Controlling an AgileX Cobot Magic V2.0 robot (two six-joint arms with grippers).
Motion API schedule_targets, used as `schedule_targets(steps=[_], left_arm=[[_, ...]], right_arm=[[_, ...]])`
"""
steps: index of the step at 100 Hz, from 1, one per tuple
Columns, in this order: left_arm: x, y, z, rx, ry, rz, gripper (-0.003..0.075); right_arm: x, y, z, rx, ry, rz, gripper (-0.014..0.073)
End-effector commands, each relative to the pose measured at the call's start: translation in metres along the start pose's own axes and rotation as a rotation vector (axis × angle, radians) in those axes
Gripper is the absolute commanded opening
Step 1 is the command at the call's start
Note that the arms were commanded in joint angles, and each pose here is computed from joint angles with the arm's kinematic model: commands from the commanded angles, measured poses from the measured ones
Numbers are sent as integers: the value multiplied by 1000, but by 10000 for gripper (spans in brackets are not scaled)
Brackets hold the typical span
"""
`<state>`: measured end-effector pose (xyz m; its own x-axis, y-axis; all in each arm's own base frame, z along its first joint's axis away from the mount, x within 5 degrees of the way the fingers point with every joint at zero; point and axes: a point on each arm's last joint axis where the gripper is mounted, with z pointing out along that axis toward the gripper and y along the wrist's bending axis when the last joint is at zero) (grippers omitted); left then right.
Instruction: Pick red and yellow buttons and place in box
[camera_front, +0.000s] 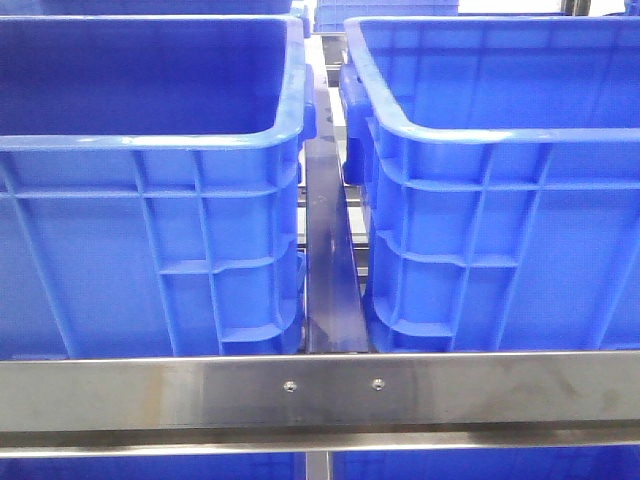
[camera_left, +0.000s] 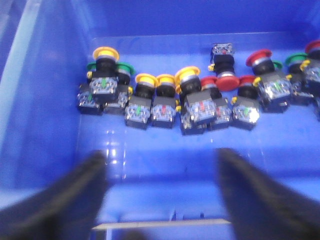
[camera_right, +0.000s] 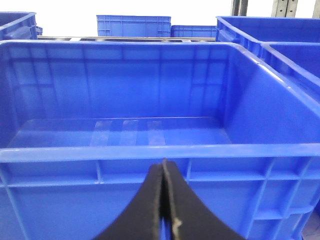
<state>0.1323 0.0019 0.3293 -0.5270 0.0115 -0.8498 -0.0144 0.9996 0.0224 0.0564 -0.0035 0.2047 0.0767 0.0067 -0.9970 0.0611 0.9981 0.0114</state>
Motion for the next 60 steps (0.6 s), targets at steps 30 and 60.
schedule_targets(steps=[30,60], left_arm=[[-69,-14,63,96,177,-97,554],[-84,-31,134,125,392,-60,554]], right_arm=[[-14,1,-3,-6,-119,-12,-64],[-14,1,-3,-6,-119,-12,-64]])
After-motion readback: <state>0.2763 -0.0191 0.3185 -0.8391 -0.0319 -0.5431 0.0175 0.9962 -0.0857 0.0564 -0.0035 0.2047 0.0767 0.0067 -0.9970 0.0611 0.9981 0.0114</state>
